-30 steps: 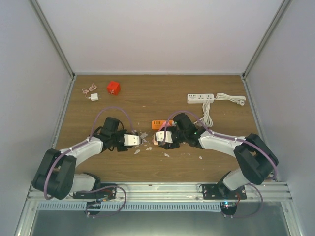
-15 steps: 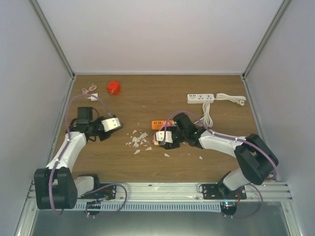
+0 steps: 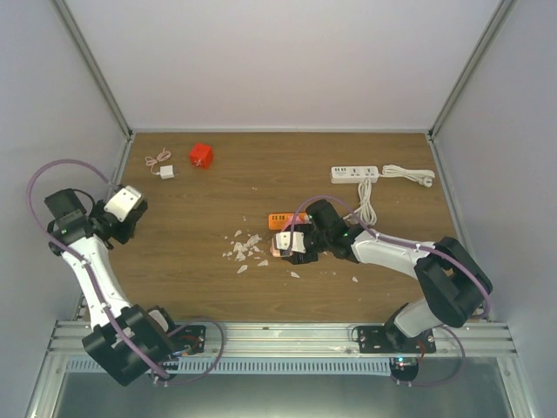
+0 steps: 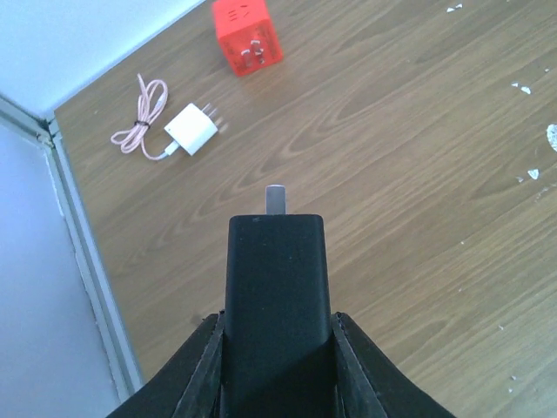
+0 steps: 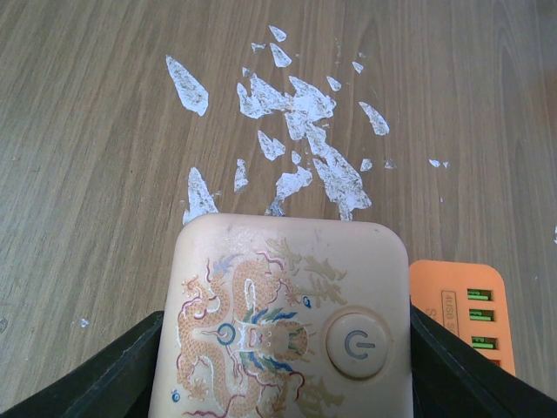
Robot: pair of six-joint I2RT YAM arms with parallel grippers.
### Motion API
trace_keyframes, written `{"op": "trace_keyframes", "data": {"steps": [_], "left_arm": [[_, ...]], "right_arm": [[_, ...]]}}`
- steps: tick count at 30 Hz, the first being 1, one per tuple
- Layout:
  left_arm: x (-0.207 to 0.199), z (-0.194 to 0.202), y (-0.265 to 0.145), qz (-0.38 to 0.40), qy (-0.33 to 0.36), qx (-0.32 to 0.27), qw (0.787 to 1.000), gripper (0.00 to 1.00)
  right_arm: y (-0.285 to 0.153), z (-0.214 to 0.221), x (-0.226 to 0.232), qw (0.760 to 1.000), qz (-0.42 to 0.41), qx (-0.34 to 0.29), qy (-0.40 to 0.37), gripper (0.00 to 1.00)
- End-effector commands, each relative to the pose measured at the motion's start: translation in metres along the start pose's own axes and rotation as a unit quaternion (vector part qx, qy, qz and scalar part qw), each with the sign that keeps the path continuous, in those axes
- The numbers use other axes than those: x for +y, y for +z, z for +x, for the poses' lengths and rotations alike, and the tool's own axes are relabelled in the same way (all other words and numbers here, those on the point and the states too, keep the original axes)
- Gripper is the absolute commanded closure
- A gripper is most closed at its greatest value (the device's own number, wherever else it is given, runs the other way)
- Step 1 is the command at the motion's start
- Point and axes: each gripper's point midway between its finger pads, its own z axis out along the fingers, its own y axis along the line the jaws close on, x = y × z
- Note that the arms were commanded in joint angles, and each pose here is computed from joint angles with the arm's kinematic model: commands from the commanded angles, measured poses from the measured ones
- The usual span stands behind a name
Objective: Pull the plug off the socket
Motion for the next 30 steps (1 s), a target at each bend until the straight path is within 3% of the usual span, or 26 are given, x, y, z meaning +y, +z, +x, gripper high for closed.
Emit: {"op": "trace_keyframes", "data": {"steps": [1, 10, 23, 30], "left_arm": [[-0.013, 0.003, -0.007, 0.021, -0.063, 0.001, 0.998, 0.82], [0.025, -0.007, 0.063, 0.047, -0.19, 0.0, 0.981, 0.82], [0.074, 0.014, 0.17, 0.037, -0.238, 0.065, 0.968, 0.81], [0.081, 0.032, 0.204, 0.05, -0.25, 0.084, 0.963, 0.78]], "right_arm": [[0.001, 0.03, 0.026, 0.996, -0.045, 0.055, 0.053, 0.85], [0.004, 0.031, 0.023, 0.996, -0.043, 0.054, 0.055, 0.85], [0.012, 0.03, 0.009, 0.997, -0.034, 0.053, 0.055, 0.84], [0.019, 0.029, 0.003, 0.996, -0.031, 0.05, 0.064, 0.82]]}}
